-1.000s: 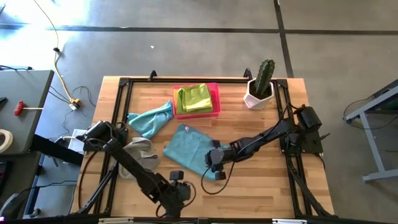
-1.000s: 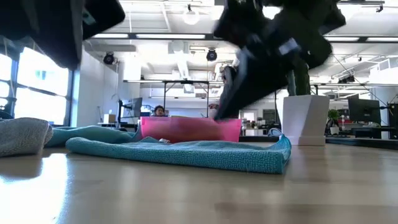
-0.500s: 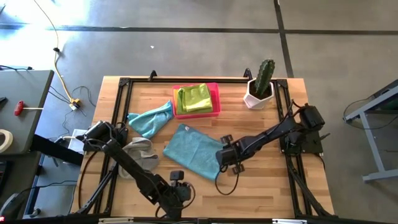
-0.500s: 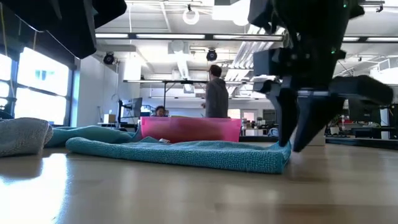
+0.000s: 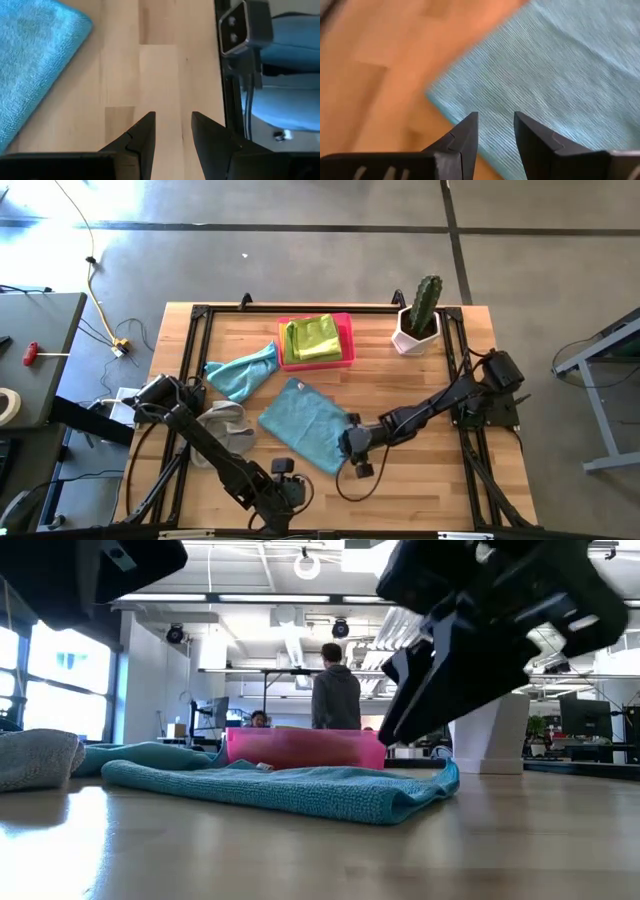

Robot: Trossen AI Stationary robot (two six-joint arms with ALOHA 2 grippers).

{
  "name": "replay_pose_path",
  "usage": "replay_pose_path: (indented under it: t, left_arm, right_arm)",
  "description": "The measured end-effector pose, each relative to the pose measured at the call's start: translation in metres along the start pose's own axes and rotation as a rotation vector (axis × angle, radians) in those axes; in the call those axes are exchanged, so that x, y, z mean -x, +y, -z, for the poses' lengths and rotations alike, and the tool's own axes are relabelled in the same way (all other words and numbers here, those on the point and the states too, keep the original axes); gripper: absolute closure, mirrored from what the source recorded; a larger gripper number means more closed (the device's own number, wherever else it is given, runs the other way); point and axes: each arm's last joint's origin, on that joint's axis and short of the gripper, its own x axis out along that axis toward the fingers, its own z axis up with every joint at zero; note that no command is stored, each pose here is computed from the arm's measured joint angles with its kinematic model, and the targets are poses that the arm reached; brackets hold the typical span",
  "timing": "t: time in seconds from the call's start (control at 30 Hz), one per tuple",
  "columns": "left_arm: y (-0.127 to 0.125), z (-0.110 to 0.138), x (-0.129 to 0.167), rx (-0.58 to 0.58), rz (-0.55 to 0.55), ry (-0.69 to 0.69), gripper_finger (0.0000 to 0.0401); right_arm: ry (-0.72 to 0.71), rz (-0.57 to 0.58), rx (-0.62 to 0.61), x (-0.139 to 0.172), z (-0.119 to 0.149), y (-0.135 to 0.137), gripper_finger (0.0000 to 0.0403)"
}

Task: Fold microfiber towels
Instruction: Fold the bottom blue microfiber cloth

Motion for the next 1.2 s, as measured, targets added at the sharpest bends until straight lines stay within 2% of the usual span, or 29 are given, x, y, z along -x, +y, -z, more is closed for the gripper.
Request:
replay_pose_path:
  t: [0.07, 0.13, 0.27, 0.4, 0.6, 0.77, 1.0, 1.2]
  left_arm:
    - [0.000, 0.000, 0.000, -0.034, -0.009, -0.008, 0.0286]
    - [0.001, -0.001, 0.000, -0.062, -0.045, -0.035, 0.0286]
    - [0.004, -0.004, -0.003, -0.088, -0.154, -0.123, 0.0286]
    - [0.006, -0.011, -0.013, -0.131, -0.189, -0.182, 0.0276]
    - [0.019, -0.022, -0.038, -0.249, -0.201, -0.189, 0.0228]
    - [0.035, -0.036, -0.044, -0.277, -0.301, -0.244, 0.0200]
    - [0.050, -0.040, -0.077, -0.315, -0.200, -0.195, 0.0199]
    - [0.060, -0.037, -0.093, -0.308, -0.230, -0.158, 0.0199]
  right_arm:
    - [0.025, -0.013, 0.046, 0.003, -0.001, 0.006, 0.0286]
    - [0.107, -0.010, 0.109, 0.006, 0.002, 0.009, 0.0286]
    - [0.283, 0.041, 0.125, 0.010, 0.016, 0.005, 0.0286]
    - [0.299, 0.055, 0.094, 0.010, 0.017, 0.002, 0.0286]
    - [0.300, 0.048, 0.102, 0.010, 0.017, 0.004, 0.0286]
    - [0.334, 0.036, 0.057, 0.012, 0.021, 0.009, 0.0286]
    - [0.392, 0.029, 0.067, 0.015, 0.028, 0.019, 0.0286]
    - [0.400, 0.036, 0.086, 0.016, 0.030, 0.025, 0.0286]
